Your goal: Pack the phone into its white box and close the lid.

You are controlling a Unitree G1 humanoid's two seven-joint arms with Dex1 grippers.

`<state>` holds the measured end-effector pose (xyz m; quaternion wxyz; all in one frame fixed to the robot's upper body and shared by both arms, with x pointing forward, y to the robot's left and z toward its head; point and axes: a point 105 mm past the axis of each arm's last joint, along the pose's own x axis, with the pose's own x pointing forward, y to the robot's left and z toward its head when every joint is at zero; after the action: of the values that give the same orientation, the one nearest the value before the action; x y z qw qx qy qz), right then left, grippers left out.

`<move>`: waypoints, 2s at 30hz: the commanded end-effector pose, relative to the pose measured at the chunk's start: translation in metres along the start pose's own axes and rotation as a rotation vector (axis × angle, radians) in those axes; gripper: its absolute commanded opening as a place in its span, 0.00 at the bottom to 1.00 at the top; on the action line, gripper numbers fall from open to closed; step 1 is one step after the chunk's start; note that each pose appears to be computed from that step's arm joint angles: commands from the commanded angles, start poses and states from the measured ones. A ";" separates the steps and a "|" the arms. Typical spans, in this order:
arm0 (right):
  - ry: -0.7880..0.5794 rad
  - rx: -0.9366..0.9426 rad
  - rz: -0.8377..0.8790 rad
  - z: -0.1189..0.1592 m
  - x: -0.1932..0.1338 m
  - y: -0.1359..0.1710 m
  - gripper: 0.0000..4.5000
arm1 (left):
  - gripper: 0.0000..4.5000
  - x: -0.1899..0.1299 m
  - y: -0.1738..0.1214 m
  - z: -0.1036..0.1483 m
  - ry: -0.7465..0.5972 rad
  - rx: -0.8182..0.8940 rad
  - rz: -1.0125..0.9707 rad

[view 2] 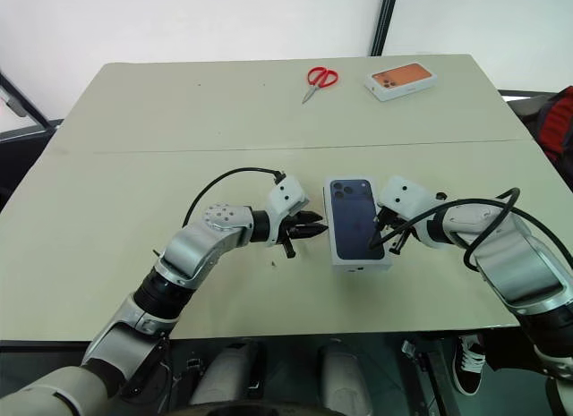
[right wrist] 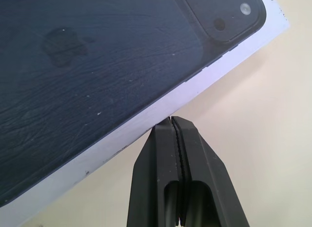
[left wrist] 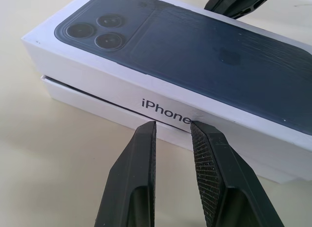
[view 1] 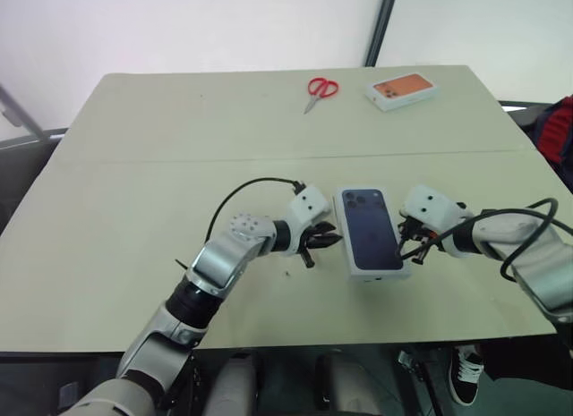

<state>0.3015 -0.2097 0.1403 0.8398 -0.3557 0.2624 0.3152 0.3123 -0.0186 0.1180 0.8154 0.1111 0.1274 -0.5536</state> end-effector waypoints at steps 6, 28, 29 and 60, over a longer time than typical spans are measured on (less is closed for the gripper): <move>-0.058 -0.034 0.002 0.015 0.002 0.001 0.01 | 0.26 -0.001 -0.004 0.013 -0.050 0.022 -0.015; -0.038 -0.030 0.019 0.008 -0.001 0.006 0.01 | 0.26 0.000 -0.010 0.012 -0.037 0.026 -0.048; -0.038 -0.029 0.021 0.008 -0.001 0.006 0.01 | 0.26 0.000 -0.008 0.010 -0.034 0.021 -0.039; -0.004 -0.033 -0.081 -0.006 -0.026 -0.028 0.01 | 0.26 -0.023 0.041 0.031 -0.128 -0.032 0.122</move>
<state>0.2996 -0.2279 0.1424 0.8359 -0.3646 0.2709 0.3080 0.3357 0.0043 0.1253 0.8433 0.0850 0.1298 -0.5146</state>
